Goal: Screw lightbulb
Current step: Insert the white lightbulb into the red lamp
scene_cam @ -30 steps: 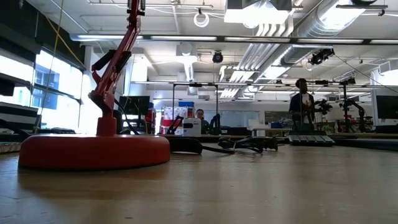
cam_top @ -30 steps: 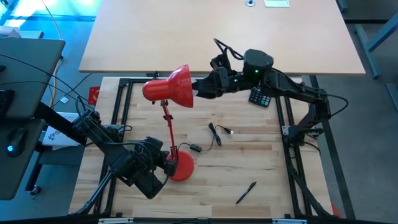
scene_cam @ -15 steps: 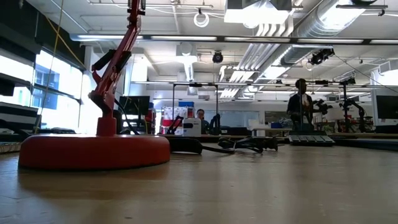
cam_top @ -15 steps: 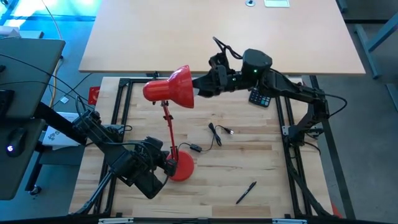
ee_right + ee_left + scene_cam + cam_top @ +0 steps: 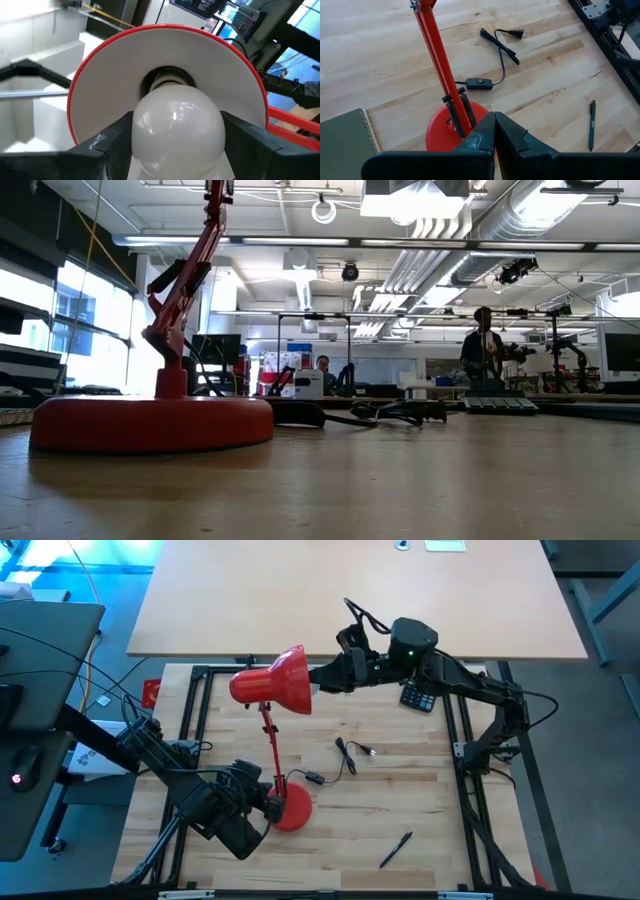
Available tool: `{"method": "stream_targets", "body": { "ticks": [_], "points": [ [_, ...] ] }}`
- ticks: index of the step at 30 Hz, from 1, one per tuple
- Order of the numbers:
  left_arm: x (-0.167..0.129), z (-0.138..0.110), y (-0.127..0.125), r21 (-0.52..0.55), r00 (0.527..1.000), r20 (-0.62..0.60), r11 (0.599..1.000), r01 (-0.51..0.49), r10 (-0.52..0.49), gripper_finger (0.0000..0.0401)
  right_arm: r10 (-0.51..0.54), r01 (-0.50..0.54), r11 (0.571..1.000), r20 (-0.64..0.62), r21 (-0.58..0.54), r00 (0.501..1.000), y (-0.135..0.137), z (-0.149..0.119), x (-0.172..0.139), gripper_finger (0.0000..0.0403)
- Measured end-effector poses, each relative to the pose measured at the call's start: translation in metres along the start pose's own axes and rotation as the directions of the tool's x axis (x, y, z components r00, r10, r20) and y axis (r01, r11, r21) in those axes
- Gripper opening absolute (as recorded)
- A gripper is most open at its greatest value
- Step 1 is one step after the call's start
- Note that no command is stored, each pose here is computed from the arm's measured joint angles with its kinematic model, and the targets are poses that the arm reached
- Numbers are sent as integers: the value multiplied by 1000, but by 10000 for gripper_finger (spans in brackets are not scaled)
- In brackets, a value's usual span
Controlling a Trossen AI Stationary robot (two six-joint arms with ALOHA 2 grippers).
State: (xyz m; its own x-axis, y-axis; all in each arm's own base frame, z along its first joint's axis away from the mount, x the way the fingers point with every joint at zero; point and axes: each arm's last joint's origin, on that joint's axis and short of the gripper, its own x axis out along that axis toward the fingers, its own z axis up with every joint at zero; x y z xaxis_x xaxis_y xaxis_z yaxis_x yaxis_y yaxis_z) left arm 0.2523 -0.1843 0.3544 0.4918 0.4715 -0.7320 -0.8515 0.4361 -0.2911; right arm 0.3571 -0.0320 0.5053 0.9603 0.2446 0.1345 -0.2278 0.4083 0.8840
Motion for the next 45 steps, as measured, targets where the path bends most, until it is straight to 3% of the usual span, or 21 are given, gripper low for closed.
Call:
{"method": "stream_targets", "body": {
  "ticks": [9,12,14,17,21,25,28,33,40,43,45],
  "points": [
    [-4,2,-2,-41,1000,-7,999,19,-20,0,4,-9,951,-17,-308,1000,-3,6,-3,250],
    [-8,6,-4,-56,999,-10,998,35,-36,0,2,-11,891,-20,-453,1000,-4,9,-5,250],
    [-12,10,-5,-71,999,-12,996,51,-52,0,-5,-7,825,-20,-566,1000,-5,10,-5,250],
    [-21,17,-8,-101,996,-15,991,83,-85,0,-6,-9,669,-19,-743,1000,-5,10,-5,250],
    [-34,30,-12,-150,990,11,978,143,-143,0,0,-24,397,-26,-918,1000,-3,7,-4,250],
    [-47,44,-14,-191,978,66,959,208,-198,0,20,-35,136,-33,-990,999,0,2,-2,250],
    [-57,53,-15,-186,967,98,950,249,-234,0,32,-31,-92,-34,-995,999,3,-1,-1,250],
    [-71,68,-14,-166,949,144,938,303,-281,0,43,-11,-415,-32,-910,999,6,-5,2,250],
    [-87,86,-12,-167,927,175,918,360,-331,0,21,27,-724,17,-690,1000,8,-11,4,250],
    [-92,91,-11,-183,920,177,907,380,-350,0,-21,33,-868,104,-496,994,10,-16,7,250],
    [-97,95,-11,-196,912,178,896,400,-368,0,-41,13,-937,146,-348,988,9,-19,10,250]
  ]
}}
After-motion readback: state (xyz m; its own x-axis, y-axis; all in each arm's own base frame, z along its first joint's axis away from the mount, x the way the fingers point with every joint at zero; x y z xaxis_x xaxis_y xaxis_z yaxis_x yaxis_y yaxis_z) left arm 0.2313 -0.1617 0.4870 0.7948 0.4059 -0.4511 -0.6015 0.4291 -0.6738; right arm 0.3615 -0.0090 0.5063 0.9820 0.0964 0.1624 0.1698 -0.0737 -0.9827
